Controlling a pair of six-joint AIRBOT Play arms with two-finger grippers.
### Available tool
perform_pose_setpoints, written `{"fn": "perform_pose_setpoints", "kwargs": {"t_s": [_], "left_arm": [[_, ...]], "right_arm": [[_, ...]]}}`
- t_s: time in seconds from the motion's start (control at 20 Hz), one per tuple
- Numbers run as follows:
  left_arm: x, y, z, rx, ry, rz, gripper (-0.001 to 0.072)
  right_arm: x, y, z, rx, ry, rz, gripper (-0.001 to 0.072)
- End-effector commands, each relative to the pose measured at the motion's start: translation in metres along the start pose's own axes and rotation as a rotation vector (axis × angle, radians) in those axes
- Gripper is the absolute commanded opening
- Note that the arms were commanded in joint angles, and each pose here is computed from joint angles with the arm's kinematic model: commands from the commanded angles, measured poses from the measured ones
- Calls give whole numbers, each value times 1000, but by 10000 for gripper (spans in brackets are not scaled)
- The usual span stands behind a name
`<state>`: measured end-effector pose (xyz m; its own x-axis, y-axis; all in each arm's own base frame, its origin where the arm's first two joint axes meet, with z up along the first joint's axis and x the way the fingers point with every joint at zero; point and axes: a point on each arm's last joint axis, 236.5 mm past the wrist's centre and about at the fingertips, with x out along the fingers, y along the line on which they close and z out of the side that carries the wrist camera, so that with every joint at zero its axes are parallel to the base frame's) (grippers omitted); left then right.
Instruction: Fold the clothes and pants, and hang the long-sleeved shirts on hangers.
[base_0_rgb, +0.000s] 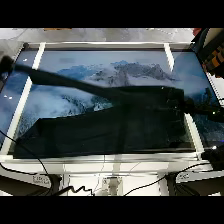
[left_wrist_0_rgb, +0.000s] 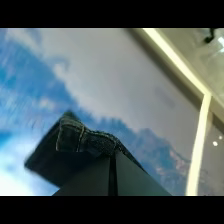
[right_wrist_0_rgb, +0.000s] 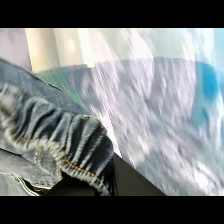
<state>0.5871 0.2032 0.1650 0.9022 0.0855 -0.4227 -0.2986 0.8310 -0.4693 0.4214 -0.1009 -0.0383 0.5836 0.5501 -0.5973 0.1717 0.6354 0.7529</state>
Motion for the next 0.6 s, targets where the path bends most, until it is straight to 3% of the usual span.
{"fn": "perform_pose_setpoints", "kwargs": {"t_s": [0.0, 0.15, 0.35, 0.55], "left_arm": [[-7, -22, 1, 301, 34, 30, 13], [-3, 56, -83, 347, 315, 206, 13], [-2, 122, -179, 268, 503, 277, 17], [2, 144, -222, 239, 595, 296, 18]], "right_arm": [[-8, 12, 25, -3, -63, 16, 20], [-5, 0, 23, -13, -60, -33, 20], [6, -15, 29, -68, -78, -138, 21], [10, -21, 44, -78, -139, -194, 21]]}}
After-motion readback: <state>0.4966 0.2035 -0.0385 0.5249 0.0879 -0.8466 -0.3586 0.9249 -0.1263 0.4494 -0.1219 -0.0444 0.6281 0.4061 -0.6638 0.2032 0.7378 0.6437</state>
